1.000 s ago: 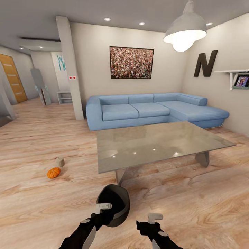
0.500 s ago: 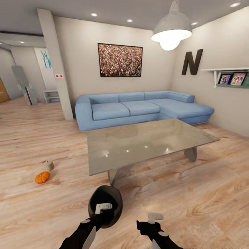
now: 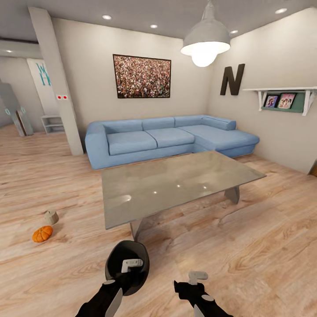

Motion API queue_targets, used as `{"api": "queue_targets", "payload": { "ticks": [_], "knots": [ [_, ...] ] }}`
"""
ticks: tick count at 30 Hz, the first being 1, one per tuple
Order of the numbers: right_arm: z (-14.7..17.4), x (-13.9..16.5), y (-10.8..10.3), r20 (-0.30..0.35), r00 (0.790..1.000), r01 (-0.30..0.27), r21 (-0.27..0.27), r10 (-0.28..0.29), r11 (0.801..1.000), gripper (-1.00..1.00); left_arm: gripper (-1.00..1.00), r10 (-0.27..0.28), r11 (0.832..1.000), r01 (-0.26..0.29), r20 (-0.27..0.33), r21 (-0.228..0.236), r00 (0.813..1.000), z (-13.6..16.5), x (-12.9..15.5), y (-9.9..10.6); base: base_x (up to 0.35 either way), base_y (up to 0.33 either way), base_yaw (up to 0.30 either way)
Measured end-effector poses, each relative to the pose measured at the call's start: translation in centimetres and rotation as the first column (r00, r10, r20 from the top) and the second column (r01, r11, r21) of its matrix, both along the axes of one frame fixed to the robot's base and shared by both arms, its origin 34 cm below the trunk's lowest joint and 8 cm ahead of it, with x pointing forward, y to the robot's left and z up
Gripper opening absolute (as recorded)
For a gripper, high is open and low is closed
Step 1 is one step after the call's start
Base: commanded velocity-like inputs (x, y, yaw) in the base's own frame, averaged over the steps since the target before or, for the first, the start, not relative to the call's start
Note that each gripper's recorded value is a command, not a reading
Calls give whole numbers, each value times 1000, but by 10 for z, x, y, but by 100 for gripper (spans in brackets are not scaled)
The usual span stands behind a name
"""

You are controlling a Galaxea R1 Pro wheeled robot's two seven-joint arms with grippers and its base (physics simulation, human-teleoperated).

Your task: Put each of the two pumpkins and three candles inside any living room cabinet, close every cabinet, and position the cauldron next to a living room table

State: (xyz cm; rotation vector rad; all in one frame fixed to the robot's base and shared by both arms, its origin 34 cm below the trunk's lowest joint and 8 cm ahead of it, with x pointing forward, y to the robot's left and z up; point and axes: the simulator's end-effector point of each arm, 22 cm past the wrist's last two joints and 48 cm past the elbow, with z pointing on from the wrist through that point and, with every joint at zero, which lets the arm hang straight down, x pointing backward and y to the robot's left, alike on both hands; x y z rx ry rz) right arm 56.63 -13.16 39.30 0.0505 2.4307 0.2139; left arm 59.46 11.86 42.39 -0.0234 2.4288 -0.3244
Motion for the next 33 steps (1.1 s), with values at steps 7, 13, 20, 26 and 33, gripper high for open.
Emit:
{"api": "queue_targets", "payload": {
  "ticks": [7, 13, 20, 26, 33],
  "knots": [
    [14, 2, 0, -2, 1000, 0, -1, 0, 1000, 100, 100, -1, 1000, 1, 1, 1, 1000, 15, 3, 0, 0, 0, -284],
    [14, 2, 0, -3, 1000, 6, 4, -6, 1000, 100, 100, -1, 1000, 1, 0, 1, 1000, 15, 3, 0, 0, 0, -290],
    [15, 3, -1, -8, 999, 43, 34, -42, 999, 100, 100, -2, 1000, 2, 0, 0, 1000, 15, 3, 0, 0, 0, -290],
    [15, 3, -1, -8, 999, 46, 37, -46, 998, 100, 100, -2, 1000, 2, -2, 0, 1000, 14, 2, 0, 0, 0, -290],
    [15, 4, -1, -8, 999, 48, 38, -47, 998, 100, 100, -3, 1000, 3, -4, 0, 1000, 13, 1, -1, 0, 0, -290]
  ]
}}
